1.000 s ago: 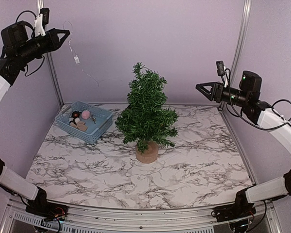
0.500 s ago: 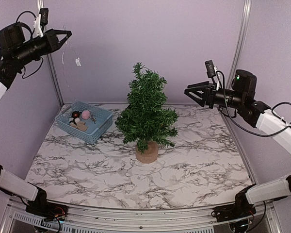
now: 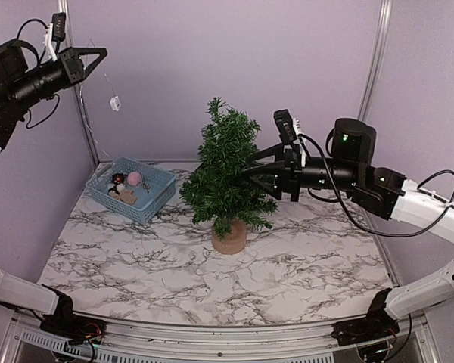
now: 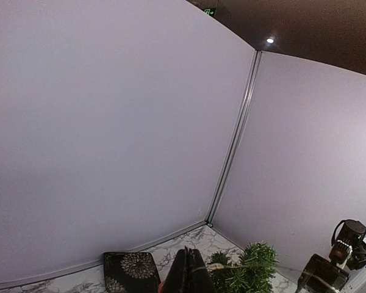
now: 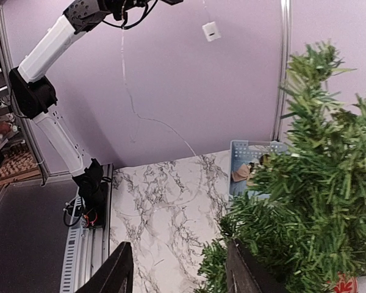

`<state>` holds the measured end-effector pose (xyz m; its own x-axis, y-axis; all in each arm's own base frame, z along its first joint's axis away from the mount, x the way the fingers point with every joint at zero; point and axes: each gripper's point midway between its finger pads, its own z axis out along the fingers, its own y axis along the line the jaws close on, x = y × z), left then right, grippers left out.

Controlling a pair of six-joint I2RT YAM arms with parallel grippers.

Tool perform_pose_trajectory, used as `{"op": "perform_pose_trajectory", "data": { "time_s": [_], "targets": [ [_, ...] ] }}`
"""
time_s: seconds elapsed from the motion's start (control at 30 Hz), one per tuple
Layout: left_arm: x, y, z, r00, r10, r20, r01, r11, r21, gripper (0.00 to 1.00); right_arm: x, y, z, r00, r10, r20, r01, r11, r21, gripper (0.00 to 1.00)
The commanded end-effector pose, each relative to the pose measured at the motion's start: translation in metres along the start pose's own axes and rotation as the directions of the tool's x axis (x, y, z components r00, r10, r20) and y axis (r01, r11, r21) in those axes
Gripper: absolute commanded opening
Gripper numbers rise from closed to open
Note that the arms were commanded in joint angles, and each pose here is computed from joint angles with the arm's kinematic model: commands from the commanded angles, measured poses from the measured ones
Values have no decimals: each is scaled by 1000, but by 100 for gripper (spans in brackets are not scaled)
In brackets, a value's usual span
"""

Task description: Decorate the small christmas tree

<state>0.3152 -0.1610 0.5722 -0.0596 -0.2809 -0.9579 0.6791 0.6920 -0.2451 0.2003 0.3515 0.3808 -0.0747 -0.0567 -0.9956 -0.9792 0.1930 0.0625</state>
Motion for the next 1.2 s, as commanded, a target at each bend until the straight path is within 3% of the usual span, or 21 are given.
{"op": "perform_pose_trajectory", "data": {
  "time_s": [0.0, 0.3, 0.67, 0.93, 1.17],
  "targets": [
    [-19, -27, -11, 997, -7, 72, -1, 994, 106, 0, 4, 16, 20, 999, -19, 36, 19, 1000, 20, 49],
    [-30, -51, -27, 990, -40, 135, 11, 978, 209, 0, 47, 36, 68, 995, 101, 11, -101, 995, 2, 45],
    [-32, -60, -32, 985, -69, 156, 26, 966, 259, 0, 69, 63, 106, 968, 230, 96, -224, 972, -72, 48],
    [-34, -64, -30, 983, -78, 165, 27, 957, 290, 0, 89, 61, 133, 939, 326, 106, -317, 944, -91, 59],
    [-29, -65, -26, 983, -90, 159, 38, 952, 304, 0, 95, 64, 152, 930, 328, 164, -307, 941, -142, 67]
  ]
}}
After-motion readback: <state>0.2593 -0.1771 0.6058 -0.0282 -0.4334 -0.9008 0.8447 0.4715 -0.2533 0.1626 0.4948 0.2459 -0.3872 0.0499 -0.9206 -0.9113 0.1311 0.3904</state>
